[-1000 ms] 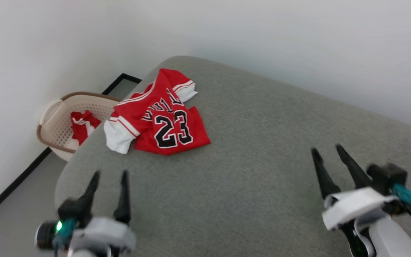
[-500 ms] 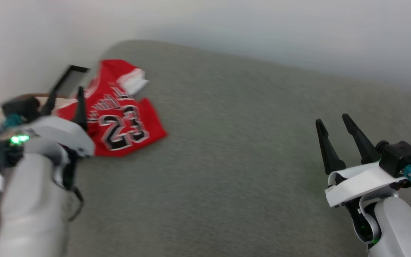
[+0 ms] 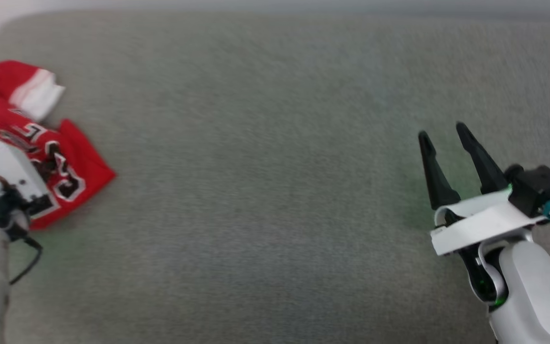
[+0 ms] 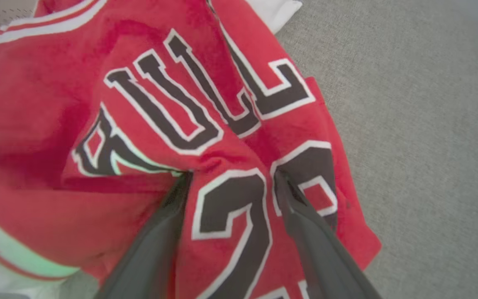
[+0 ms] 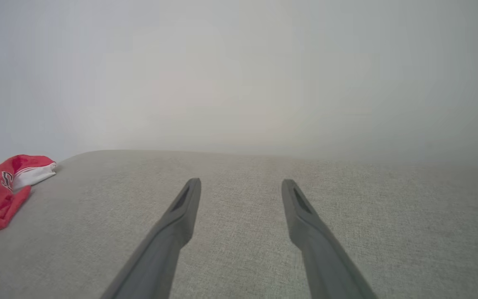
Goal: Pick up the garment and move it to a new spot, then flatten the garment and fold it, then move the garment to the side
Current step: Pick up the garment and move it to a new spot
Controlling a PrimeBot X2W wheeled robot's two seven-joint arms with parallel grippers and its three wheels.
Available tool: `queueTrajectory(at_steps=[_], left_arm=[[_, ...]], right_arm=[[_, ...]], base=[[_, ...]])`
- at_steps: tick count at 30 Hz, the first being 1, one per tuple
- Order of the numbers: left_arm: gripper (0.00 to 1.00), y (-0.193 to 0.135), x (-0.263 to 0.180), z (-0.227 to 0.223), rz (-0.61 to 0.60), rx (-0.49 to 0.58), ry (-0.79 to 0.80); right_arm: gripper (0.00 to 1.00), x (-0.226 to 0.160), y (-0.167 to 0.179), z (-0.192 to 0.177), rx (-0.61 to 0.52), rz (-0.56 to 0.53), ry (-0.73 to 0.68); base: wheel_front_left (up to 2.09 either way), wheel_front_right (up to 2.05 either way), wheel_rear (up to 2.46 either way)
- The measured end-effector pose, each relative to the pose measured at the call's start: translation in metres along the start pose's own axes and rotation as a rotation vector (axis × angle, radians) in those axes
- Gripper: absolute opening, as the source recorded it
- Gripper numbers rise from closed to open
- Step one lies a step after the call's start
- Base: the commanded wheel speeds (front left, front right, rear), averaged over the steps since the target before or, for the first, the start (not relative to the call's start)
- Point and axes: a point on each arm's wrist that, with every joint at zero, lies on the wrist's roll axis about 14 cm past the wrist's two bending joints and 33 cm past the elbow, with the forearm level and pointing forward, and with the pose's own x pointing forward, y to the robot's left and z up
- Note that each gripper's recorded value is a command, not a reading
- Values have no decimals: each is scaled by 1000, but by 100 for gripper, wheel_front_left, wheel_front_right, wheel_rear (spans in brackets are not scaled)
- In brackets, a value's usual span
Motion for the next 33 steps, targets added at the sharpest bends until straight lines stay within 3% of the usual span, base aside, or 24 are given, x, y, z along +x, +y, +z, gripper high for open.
queueTrajectory(at_steps=[9,12,13,19,24,29,33], left_arm=[[100,-9,53,-27,24,-36,132],[9,-12,64,-32,27,-28,154],[0,-13,66,-31,25,-33,152],[0,-16,65,-19,21,2,46],[0,-20,46,15,1,57,-146],[0,-47,14,63,-81,109,-349],[0,-106,-18,92,-239,149,-481]], right_arm=[[100,1,-35,-21,-43,-44,52],[100,-5,-44,-28,-52,-61,73],[100,-6,-46,-28,-56,-65,77],[100,-8,-47,-19,-65,-69,61],[100,-10,-37,-7,-46,-66,31],[100,-20,-28,2,-25,-71,14],[100,-26,-23,16,-3,-84,-23]], base=[[0,0,0],[0,0,0],[0,0,0],[0,0,0],[0,0,0],[0,0,0],[0,0,0]])
